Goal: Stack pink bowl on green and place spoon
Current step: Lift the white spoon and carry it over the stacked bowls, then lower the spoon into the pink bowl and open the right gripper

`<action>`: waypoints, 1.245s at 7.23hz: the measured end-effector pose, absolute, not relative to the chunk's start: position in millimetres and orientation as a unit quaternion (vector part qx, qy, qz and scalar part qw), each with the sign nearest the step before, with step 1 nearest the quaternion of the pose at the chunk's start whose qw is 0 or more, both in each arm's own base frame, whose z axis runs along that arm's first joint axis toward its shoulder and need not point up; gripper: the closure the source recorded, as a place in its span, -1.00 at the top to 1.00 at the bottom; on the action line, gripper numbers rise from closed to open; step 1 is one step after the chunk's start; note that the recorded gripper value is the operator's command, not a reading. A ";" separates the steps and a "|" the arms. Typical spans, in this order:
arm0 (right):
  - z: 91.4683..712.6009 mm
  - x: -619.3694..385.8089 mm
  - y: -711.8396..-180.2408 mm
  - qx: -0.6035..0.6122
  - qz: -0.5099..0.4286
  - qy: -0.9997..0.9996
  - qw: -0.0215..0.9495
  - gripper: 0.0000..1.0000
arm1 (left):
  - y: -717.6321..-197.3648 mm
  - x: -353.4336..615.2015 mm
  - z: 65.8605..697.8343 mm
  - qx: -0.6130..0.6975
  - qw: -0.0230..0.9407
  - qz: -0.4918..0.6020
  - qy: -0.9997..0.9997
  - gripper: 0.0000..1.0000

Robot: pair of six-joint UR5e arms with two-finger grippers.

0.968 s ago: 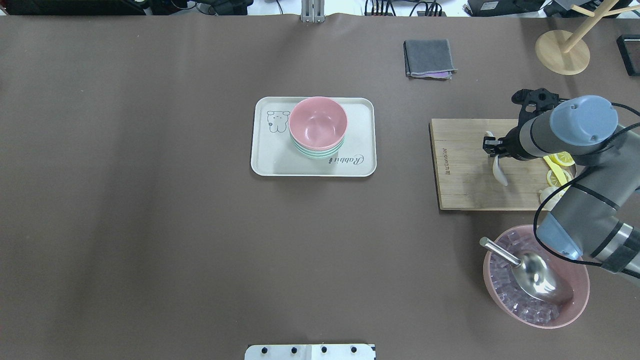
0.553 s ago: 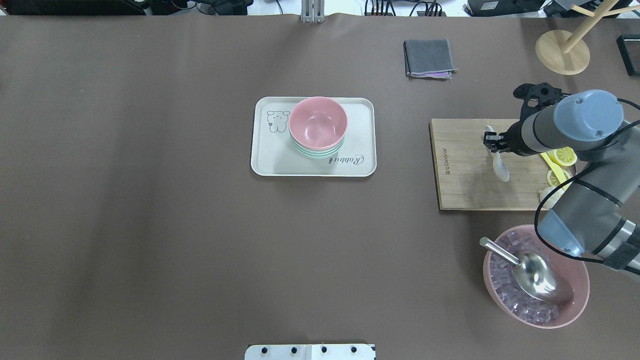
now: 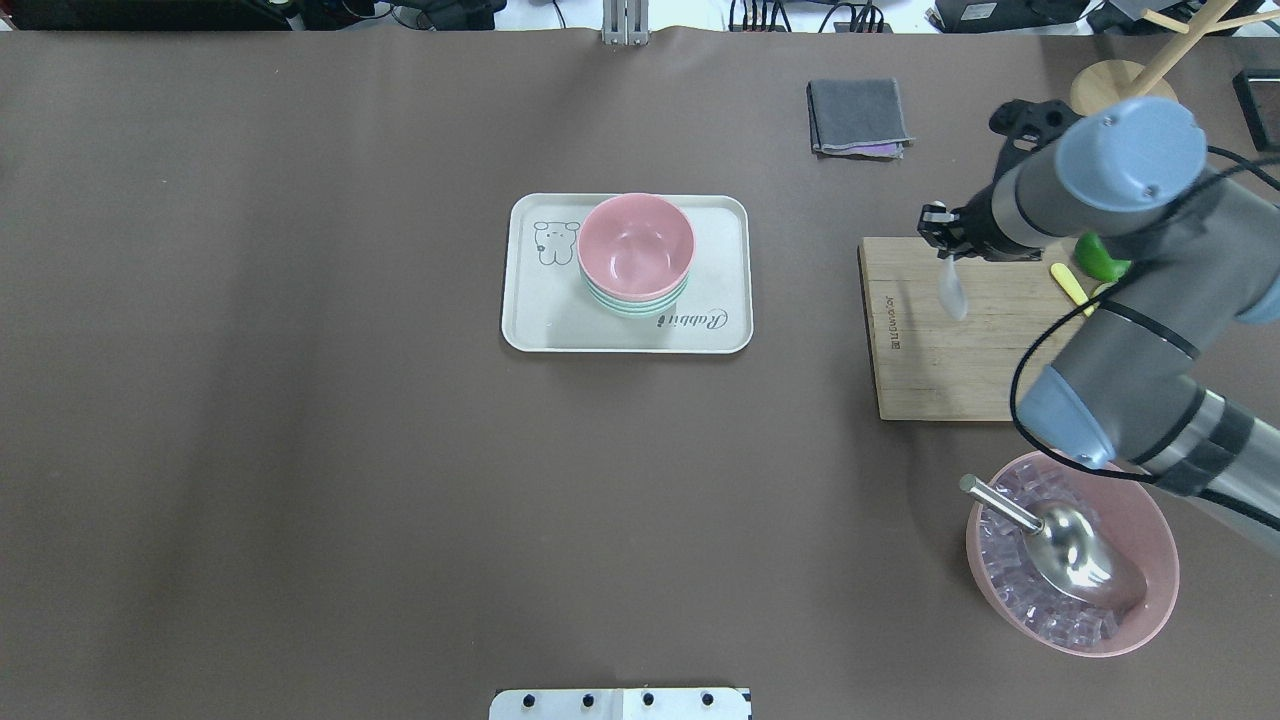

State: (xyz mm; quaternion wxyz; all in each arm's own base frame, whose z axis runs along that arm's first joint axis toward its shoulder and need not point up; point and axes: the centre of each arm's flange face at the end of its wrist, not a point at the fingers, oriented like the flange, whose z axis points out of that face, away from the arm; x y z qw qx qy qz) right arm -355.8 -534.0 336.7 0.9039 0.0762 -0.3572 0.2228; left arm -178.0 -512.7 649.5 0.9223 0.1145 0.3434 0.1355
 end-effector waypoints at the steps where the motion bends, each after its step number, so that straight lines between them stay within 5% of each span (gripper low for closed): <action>1: 279.1 -391.6 -534.9 0.066 0.252 -0.350 0.900 -1.00 | -513.0 -177.9 649.1 0.115 0.922 0.135 0.343 0.97; 4: 162.2 -504.9 -543.8 0.055 0.302 -0.340 0.889 -1.00 | -511.9 -177.7 650.7 0.113 0.922 0.135 0.344 0.97; 9: 126.2 -556.5 -542.2 0.056 0.304 -0.332 0.891 -1.00 | -503.1 -175.5 660.8 0.105 0.922 0.133 0.347 0.97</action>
